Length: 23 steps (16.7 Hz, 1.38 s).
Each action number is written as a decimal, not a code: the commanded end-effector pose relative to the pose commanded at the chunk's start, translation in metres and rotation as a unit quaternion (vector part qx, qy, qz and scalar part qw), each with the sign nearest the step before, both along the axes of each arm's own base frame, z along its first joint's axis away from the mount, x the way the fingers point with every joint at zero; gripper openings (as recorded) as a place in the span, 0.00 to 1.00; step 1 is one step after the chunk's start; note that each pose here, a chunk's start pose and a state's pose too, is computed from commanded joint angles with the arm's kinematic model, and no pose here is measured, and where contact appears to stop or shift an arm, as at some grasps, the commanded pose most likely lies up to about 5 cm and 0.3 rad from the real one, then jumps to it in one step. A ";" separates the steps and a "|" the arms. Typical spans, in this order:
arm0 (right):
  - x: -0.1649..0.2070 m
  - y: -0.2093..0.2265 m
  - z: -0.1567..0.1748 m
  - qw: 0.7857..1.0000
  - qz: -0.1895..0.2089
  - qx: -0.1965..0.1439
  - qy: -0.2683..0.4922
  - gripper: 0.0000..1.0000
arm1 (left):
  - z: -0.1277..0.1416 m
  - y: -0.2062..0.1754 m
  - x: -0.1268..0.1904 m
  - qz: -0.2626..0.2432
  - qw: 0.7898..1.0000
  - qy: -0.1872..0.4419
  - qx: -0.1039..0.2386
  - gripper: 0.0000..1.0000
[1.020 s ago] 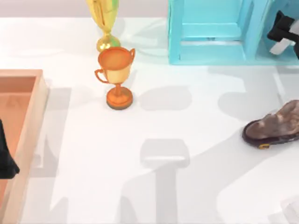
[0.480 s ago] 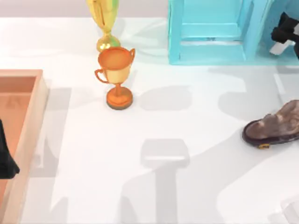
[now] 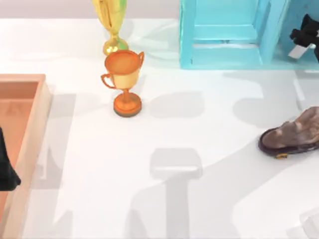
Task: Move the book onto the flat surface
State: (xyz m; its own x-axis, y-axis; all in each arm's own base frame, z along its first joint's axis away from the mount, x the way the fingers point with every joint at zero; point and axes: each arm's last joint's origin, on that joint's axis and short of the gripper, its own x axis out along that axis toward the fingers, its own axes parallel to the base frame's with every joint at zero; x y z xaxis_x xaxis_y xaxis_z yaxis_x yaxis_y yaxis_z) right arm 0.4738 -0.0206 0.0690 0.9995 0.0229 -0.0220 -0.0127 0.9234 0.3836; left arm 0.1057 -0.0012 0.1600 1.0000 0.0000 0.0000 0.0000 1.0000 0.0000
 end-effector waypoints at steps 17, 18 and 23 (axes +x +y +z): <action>-0.030 0.000 0.068 1.000 0.001 0.002 0.009 0.00 | 0.000 0.000 0.000 0.000 1.000 0.000 0.000 1.00; -0.035 0.000 0.083 1.000 0.002 0.000 0.002 0.00 | 0.000 0.000 0.000 0.000 1.000 0.000 0.000 1.00; -0.066 0.001 0.127 1.000 0.004 -0.001 -0.005 0.00 | 0.000 0.000 0.000 0.000 1.000 0.000 0.000 1.00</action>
